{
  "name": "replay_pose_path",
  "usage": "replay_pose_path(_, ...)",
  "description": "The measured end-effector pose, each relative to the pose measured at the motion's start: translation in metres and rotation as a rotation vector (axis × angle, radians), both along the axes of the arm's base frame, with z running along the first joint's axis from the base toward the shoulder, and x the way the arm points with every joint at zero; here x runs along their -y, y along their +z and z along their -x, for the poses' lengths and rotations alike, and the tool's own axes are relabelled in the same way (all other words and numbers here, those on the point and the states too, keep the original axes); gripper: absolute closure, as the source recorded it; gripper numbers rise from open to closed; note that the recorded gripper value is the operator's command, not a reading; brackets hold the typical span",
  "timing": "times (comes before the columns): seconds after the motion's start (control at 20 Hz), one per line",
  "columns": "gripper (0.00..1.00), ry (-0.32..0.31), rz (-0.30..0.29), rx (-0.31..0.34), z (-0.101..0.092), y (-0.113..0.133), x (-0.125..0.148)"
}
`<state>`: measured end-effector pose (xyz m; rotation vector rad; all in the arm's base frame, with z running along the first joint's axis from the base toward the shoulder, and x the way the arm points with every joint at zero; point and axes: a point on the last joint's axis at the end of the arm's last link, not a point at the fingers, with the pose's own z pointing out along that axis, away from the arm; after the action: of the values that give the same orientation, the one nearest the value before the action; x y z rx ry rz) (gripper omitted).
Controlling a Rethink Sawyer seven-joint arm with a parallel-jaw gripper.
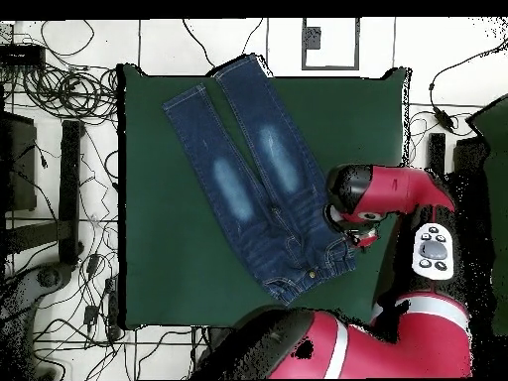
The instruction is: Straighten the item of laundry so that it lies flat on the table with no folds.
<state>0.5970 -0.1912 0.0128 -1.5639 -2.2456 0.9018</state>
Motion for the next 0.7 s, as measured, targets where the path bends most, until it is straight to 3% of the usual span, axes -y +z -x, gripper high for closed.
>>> replay_pose_path(0.2,0.0,-0.04,-0.029,0.019,-0.001,0.009,0.0)
replay_pose_path(0.7,0.0,-0.214,-0.195,0.054,0.001,0.024,-0.03)
